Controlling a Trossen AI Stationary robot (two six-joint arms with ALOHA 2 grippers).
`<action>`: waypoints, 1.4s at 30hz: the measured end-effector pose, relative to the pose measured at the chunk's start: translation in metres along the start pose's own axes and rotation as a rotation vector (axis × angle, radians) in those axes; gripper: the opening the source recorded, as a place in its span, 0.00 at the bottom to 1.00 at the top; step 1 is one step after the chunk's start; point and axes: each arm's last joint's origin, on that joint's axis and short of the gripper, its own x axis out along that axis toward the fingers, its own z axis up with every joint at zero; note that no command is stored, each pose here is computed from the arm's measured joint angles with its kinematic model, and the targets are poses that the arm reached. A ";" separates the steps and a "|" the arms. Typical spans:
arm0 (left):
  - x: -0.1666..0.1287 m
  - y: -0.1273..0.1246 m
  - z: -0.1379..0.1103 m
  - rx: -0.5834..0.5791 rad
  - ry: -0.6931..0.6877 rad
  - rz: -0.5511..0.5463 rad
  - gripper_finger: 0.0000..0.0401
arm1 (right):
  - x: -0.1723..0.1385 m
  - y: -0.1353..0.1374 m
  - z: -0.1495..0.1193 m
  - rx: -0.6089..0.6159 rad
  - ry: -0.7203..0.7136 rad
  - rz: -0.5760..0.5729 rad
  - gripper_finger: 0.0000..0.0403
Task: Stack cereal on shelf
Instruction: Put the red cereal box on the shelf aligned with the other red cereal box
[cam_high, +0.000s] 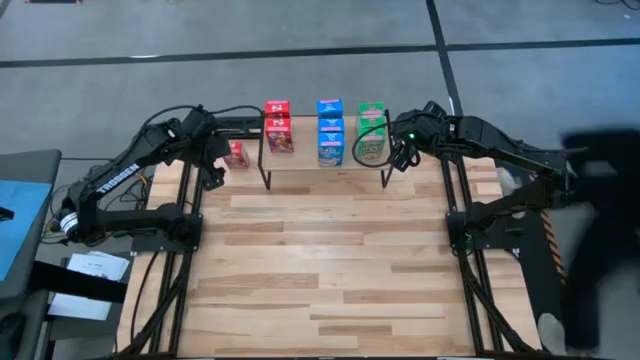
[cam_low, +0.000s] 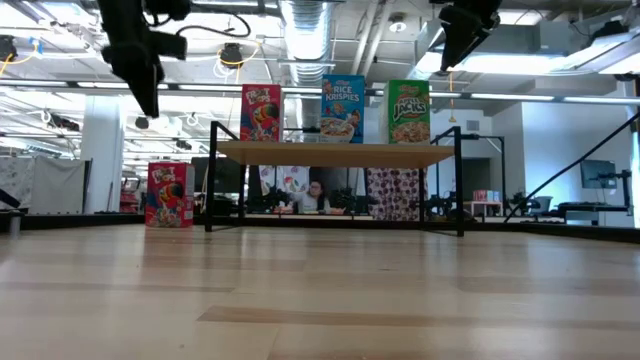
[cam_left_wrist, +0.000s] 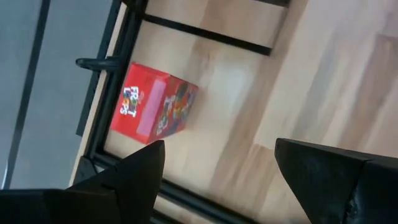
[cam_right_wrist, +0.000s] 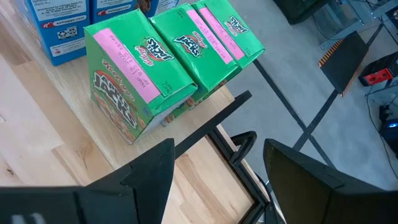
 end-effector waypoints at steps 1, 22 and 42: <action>0.005 0.001 0.000 -0.005 0.000 0.004 0.73 | 0.000 0.000 0.000 0.000 0.000 0.000 0.67; 0.059 0.041 -0.008 -0.037 0.034 0.088 0.73 | 0.000 0.000 0.000 -0.001 0.000 0.000 0.67; 0.092 0.054 -0.003 -0.017 0.099 0.081 0.73 | 0.000 0.001 0.000 0.016 0.001 0.024 0.67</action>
